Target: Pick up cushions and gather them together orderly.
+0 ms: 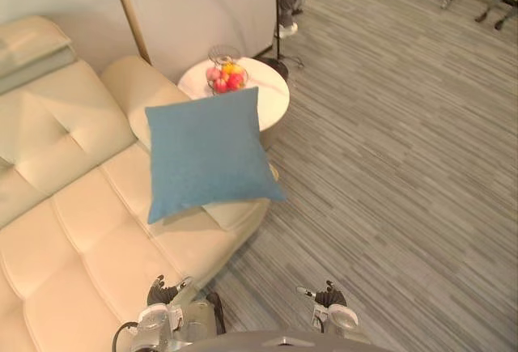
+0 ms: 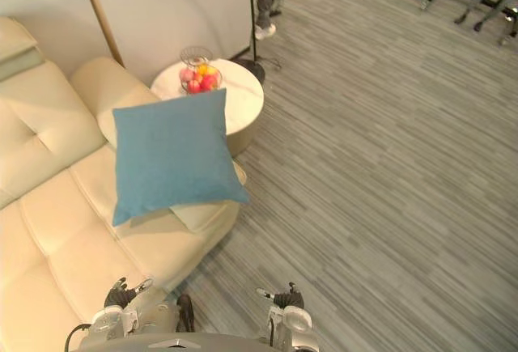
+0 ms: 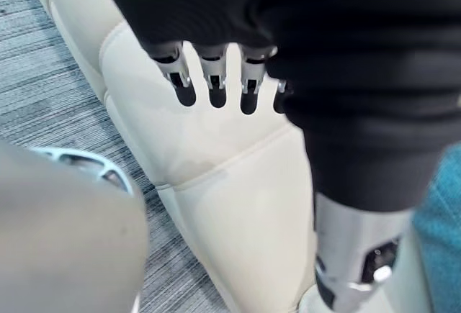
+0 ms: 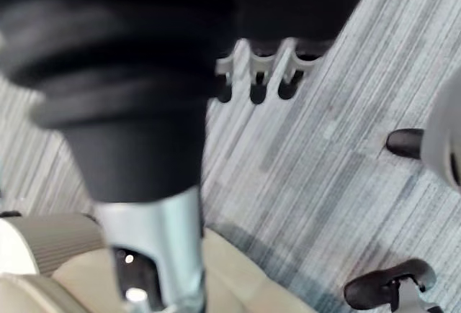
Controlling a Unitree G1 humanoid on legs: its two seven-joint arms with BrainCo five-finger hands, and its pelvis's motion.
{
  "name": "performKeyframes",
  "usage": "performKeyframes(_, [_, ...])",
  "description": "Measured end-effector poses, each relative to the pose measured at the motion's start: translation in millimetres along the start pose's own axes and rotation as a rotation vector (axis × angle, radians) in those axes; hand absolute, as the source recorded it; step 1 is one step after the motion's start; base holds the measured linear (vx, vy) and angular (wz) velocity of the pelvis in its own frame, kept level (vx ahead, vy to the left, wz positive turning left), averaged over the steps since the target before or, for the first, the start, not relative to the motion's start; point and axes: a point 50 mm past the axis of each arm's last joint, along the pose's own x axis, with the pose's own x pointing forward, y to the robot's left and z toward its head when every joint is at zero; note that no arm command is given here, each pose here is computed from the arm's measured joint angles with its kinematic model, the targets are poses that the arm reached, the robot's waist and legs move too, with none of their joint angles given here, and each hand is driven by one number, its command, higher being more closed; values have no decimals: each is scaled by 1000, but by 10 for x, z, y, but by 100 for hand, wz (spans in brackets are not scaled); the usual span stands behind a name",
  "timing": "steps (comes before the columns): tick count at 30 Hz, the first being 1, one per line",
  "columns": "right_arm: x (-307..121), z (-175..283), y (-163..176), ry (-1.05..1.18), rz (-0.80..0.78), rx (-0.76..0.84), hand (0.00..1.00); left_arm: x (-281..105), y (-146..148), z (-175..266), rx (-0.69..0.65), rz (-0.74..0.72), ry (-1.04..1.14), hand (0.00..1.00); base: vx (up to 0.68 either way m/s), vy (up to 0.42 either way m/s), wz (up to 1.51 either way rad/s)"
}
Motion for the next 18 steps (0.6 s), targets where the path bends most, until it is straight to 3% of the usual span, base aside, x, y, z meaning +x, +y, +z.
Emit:
performKeyframes(7, [-10, -9, -18, -11, 5, -34, 0, 4, 55, -45, 58, -2, 18, 0, 94, 24, 68])
performKeyframes(12, [-11, -40, -78, -6, -8, -43, 0, 6, 27, -29, 44, -4, 15, 0, 132, -162, 77])
performKeyframes(18, [2, -49, -271, -2, -53, -53, 0, -34, -109, -110, -53, 1, 48, 0, 265, -195, 39])
